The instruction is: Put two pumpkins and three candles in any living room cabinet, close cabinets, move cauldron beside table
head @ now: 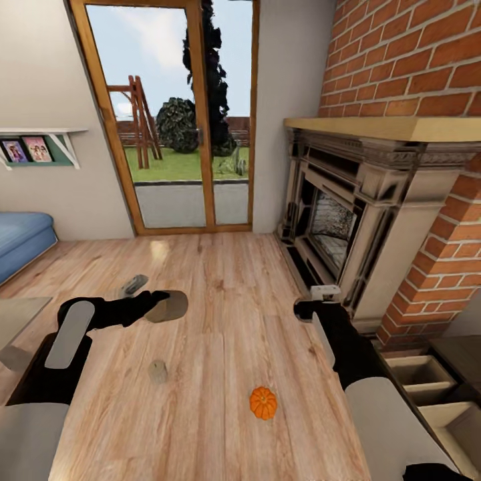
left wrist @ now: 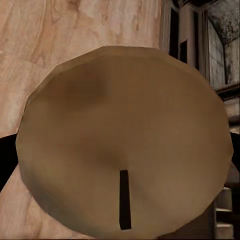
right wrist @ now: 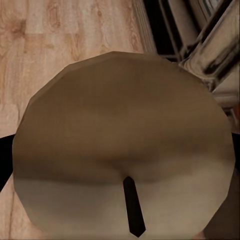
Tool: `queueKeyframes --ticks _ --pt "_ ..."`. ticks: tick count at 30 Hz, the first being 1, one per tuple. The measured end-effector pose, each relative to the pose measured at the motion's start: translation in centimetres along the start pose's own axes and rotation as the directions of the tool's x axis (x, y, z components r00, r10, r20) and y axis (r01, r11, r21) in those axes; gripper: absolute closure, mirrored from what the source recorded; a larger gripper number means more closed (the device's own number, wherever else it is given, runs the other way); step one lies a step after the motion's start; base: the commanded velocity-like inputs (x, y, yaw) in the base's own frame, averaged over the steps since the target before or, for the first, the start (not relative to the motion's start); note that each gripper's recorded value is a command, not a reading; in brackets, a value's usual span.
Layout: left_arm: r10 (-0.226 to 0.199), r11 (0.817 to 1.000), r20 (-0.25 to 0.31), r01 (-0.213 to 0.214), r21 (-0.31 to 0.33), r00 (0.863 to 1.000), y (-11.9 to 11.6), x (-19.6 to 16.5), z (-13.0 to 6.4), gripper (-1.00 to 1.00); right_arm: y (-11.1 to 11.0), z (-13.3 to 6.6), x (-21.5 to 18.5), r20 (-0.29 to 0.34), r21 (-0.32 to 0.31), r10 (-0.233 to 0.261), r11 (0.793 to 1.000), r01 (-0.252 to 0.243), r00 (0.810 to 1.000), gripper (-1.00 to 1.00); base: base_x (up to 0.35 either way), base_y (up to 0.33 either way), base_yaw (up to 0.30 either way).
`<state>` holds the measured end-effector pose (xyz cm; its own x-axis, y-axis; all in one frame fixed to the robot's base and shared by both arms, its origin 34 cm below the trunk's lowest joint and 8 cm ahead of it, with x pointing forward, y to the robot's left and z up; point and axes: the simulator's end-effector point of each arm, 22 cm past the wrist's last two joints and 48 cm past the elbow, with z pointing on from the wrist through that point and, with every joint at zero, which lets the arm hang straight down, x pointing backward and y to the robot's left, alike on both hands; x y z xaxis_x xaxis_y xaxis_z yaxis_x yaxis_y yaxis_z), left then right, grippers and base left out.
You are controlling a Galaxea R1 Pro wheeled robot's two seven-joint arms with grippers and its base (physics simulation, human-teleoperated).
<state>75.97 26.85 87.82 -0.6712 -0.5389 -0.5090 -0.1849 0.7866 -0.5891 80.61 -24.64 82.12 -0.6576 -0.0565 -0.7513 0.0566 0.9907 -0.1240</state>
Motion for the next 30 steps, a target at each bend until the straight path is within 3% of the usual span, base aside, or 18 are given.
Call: queueKeyframes --ticks 2,7,30 --pt "-0.006 1.000 -0.028 0.007 0.023 1.000 -0.5 0.8 0.1 1.00 -0.1 -0.1 -0.1 0.002 0.003 0.000 1.000 0.000 1.000 1.00 0.000 0.000 -0.254" --pt "-0.010 1.000 -0.060 0.011 0.007 0.998 0.6 2.3 0.1 1.00 0.0 -0.1 0.4 -0.004 -0.002 0.000 1.000 0.000 1.000 1.00 0.000 0.000 -0.257" --pt "-0.020 1.000 -0.074 0.020 0.004 0.997 0.9 3.0 -0.2 1.00 -0.4 -0.9 -0.7 0.021 0.006 -0.002 1.000 0.002 1.000 1.00 0.000 0.000 -0.262"
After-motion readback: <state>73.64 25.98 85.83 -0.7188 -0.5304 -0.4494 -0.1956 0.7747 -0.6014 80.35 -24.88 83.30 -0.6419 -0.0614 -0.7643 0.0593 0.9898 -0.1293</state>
